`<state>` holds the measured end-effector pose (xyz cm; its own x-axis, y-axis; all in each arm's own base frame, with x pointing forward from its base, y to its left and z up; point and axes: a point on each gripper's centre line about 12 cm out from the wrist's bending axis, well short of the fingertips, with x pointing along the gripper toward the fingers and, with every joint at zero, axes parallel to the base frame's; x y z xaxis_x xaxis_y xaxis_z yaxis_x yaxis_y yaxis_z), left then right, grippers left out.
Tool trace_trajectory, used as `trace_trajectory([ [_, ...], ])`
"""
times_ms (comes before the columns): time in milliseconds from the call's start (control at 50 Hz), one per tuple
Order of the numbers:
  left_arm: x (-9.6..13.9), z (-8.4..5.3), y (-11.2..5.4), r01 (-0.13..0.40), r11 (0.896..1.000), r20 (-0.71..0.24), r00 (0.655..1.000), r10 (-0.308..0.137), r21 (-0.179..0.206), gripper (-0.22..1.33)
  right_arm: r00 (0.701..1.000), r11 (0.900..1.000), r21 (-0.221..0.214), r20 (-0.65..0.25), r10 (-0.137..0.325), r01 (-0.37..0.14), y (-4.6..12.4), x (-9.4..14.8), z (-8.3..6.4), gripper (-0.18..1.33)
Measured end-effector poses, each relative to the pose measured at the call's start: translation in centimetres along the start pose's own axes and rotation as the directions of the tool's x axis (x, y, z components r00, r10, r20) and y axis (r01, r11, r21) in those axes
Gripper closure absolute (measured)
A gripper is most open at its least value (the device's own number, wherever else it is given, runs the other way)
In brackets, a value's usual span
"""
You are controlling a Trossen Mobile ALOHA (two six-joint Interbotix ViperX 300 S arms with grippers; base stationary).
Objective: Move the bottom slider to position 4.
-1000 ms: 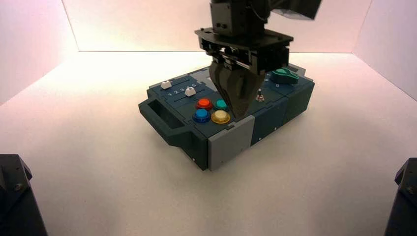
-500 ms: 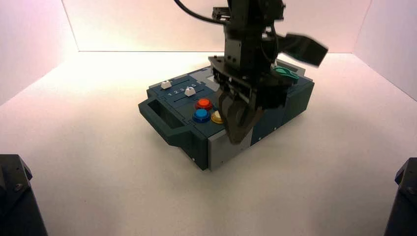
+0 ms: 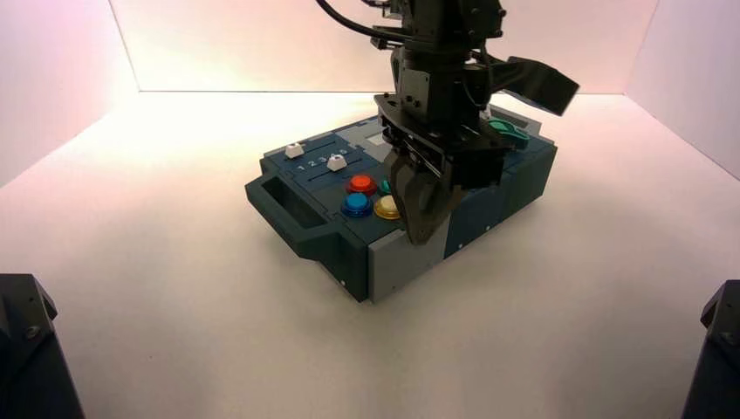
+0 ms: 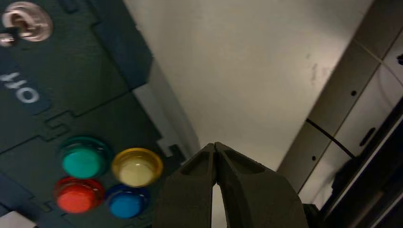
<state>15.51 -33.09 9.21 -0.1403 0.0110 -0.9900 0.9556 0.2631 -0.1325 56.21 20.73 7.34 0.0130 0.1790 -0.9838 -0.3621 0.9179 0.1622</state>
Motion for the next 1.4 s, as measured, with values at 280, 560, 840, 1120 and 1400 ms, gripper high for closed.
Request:
trace_trajectory([
  [280,0.0,0.3,0.6,-0.011,1.0,0.032,0.999,0.011,-0.001,1.28,0.995,0.9984,-0.034,-0.083,-0.047,0.044,-0.6,2.0,-4.0,1.29],
  [560,0.0,0.6,0.7,-0.014,1.0,0.045,0.999,0.013,0.006,1.28,0.998,0.9981,-0.008,-0.005,-0.061,0.061,-1.8,0.7,-7.0,1.3],
  [840,0.3,0.5,0.5,-0.01,1.0,0.032,0.999,0.01,0.008,1.28,0.998,0.9981,-0.007,-0.002,-0.061,0.061,-1.9,0.6,-8.0,1.3],
  [1120,1.3,-0.5,0.5,0.0,1.0,-0.006,1.0,0.0,0.001,1.28,0.998,0.9979,-0.001,0.004,-0.065,0.065,-2.0,0.7,-9.4,1.3],
  [1400,2.0,-2.1,2.3,0.008,0.998,-0.04,0.999,-0.01,-0.056,1.28,0.997,0.9975,0.008,0.017,-0.071,0.071,-2.2,0.5,-10.9,1.3],
])
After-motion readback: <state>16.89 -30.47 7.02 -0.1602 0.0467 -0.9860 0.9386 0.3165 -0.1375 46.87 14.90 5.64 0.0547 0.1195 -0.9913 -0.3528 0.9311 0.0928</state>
